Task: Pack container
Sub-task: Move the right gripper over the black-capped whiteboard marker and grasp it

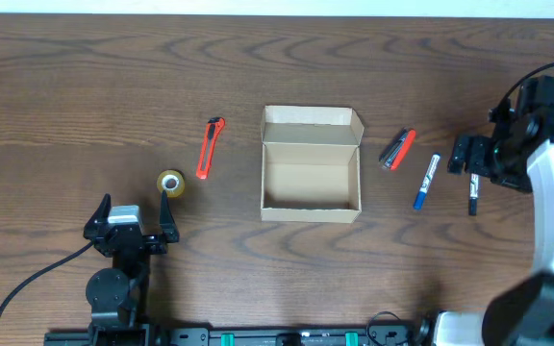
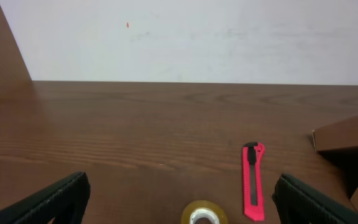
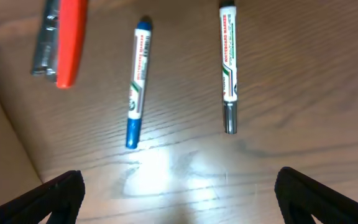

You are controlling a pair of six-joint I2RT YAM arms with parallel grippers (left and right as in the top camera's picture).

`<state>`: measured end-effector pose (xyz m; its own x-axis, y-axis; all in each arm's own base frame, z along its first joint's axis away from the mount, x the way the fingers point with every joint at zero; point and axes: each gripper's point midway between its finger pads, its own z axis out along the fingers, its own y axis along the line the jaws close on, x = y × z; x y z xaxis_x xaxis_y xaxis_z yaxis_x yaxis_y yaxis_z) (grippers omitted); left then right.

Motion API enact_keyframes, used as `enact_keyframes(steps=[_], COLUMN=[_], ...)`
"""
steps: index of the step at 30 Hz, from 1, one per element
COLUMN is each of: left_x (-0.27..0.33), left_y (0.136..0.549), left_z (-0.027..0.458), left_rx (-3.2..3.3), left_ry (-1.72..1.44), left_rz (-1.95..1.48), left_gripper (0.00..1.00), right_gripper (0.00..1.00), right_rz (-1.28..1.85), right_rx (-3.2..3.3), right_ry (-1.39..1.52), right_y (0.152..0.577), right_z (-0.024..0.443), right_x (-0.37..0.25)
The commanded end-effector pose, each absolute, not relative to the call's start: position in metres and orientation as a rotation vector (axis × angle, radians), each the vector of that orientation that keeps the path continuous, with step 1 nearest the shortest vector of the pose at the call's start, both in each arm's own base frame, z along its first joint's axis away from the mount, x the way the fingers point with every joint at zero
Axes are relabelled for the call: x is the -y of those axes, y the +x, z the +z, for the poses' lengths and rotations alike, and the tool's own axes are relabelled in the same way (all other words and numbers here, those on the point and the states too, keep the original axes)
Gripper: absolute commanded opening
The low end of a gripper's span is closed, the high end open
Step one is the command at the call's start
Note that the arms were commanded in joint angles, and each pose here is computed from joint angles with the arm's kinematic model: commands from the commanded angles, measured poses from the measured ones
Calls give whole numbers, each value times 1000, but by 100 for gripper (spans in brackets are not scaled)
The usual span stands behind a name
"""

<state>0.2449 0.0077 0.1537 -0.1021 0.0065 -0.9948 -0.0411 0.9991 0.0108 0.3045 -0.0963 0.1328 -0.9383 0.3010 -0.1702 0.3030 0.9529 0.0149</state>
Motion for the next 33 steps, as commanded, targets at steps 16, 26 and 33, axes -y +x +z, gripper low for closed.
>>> enact_keyframes(steps=[16, 26, 33], left_x=[-8, -8, -8], left_y=[244, 244, 244], left_z=[136, 136, 136], left_rx=[-1730, -1730, -1730], left_ry=[-35, -35, -35], left_rz=[30, 31, 31], left_gripper=[95, 95, 95], right_gripper=[96, 98, 93], right_rz=[-83, -141, -81], right_rx=[-3118, -3052, -3091], right_ry=[464, 438, 433], right_y=[307, 328, 332], right_z=[52, 41, 13], right_x=[156, 169, 163])
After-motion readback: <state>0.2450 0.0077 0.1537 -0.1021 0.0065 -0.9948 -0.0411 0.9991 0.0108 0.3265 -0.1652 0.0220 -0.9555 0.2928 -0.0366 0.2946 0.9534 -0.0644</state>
